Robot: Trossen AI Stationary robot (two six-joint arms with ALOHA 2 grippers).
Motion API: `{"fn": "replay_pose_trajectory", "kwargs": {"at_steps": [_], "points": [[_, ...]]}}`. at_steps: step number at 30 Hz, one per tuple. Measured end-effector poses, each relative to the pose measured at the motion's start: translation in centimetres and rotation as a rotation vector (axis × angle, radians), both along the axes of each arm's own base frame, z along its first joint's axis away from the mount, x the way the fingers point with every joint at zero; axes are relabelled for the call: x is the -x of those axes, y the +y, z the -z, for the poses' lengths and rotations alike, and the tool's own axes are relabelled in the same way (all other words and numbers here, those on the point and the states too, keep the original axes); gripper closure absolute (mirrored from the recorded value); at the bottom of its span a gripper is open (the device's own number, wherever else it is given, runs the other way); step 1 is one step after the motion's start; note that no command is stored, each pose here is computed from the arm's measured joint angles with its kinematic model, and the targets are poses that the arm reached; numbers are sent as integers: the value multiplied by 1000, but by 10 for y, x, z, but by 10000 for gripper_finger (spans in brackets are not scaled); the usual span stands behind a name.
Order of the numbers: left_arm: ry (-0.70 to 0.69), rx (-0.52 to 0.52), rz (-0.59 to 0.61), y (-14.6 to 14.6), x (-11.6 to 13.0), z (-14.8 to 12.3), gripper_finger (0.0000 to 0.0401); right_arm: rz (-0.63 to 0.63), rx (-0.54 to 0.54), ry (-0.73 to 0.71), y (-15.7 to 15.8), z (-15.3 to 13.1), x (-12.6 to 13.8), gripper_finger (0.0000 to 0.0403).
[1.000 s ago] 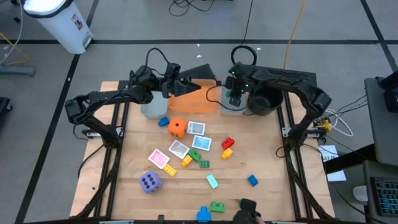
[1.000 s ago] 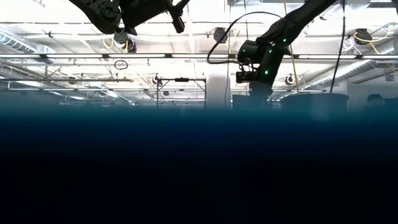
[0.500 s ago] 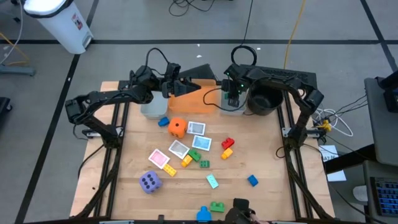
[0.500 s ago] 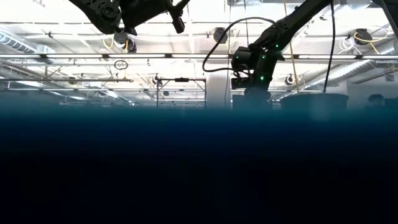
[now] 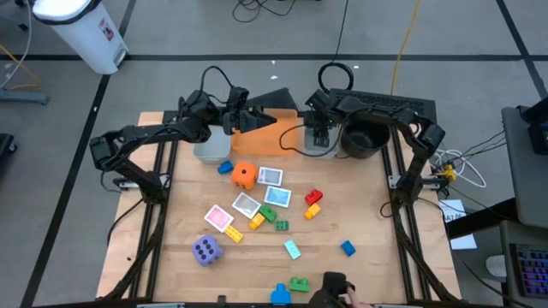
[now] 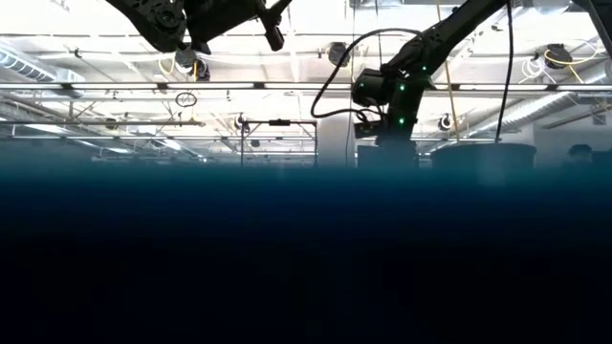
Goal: Pick & Place Toys
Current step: Put the orange dice into the orange bin
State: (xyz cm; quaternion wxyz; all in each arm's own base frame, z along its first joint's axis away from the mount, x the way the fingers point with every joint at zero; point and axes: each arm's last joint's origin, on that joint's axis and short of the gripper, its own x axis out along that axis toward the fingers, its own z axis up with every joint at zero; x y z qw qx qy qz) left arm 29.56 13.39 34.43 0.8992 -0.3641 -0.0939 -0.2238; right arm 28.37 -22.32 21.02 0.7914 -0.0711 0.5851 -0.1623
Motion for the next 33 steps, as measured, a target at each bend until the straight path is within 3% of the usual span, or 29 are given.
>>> {"fn": "replay_pose_trajectory", "kwargs": {"at_steps": [6,9,11,14,18,26,29,33], "points": [[-4,-10,15,-6,-3,0,203,77,23,-53,5,-21,8,171],[-43,-76,-33,-9,-5,0,203,110,53,-132,12,-44,13,171],[-59,-60,-86,-12,-7,-1,203,115,79,-188,20,-62,19,174],[-68,-30,-133,-13,-8,-2,203,114,130,-304,34,-90,24,178],[-69,-48,-110,-10,-6,-2,203,172,143,-515,57,-126,31,178],[19,-74,100,-17,-1,-3,203,363,-22,-940,93,-169,36,180],[114,-89,136,-26,-1,1,203,376,-97,-985,106,-172,31,181],[289,-141,126,-46,2,12,203,279,-199,-979,128,-170,19,179]]}}
